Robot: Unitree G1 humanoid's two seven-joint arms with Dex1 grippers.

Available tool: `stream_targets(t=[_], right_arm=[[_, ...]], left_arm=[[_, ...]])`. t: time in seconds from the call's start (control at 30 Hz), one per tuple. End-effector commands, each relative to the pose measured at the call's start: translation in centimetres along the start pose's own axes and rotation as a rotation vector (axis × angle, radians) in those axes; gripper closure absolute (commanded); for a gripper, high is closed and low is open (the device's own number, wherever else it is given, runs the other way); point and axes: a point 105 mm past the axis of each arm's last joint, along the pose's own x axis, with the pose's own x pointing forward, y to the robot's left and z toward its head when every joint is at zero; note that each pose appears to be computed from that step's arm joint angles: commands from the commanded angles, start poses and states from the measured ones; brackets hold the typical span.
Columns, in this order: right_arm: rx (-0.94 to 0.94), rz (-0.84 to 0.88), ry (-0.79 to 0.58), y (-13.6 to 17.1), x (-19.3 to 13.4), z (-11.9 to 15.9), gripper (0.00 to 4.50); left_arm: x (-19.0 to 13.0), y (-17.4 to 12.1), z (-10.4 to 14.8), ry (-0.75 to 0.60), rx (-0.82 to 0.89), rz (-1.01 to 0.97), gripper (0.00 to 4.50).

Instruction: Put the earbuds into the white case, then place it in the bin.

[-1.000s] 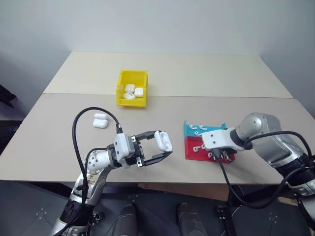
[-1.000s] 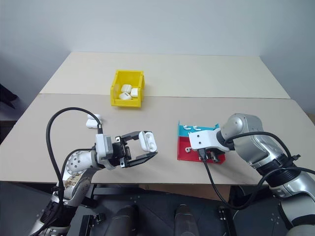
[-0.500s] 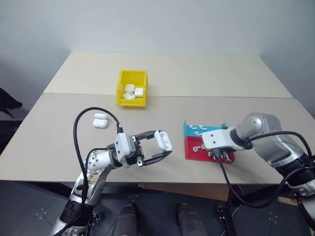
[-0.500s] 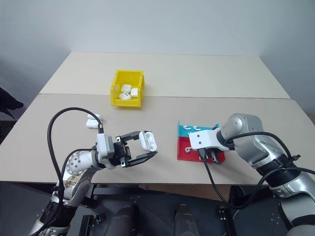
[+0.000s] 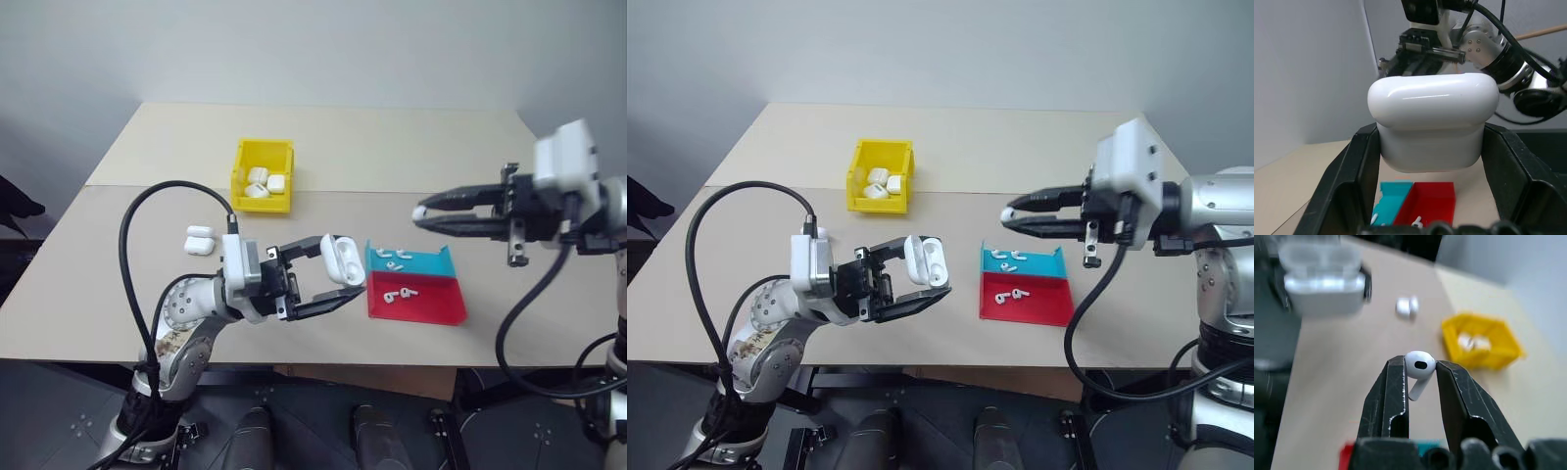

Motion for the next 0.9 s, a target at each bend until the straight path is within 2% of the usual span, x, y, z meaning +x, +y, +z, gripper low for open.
stream_targets(t=[0.03,0.2,0.33,0.9], right_arm=[[-0.050,-0.033,-0.285,0.3,0.0,4.1,3.83],[-0.052,0.057,-0.521,2.3,1.4,5.6,3.83],[-0.059,0.119,-0.512,3.6,2.9,4.2,3.83],[-0.084,0.167,-0.442,4.3,5.3,0.7,3.83]], left_arm=[[0.4,-0.5,1.2,0.008,0.016,-0.068,1.72],[0.7,-0.5,1.4,0.026,0.023,-0.108,1.72],[0.8,-0.5,1.6,0.019,0.026,-0.115,1.72],[0.7,-0.3,1.8,0.015,0.042,-0.104,1.72]])
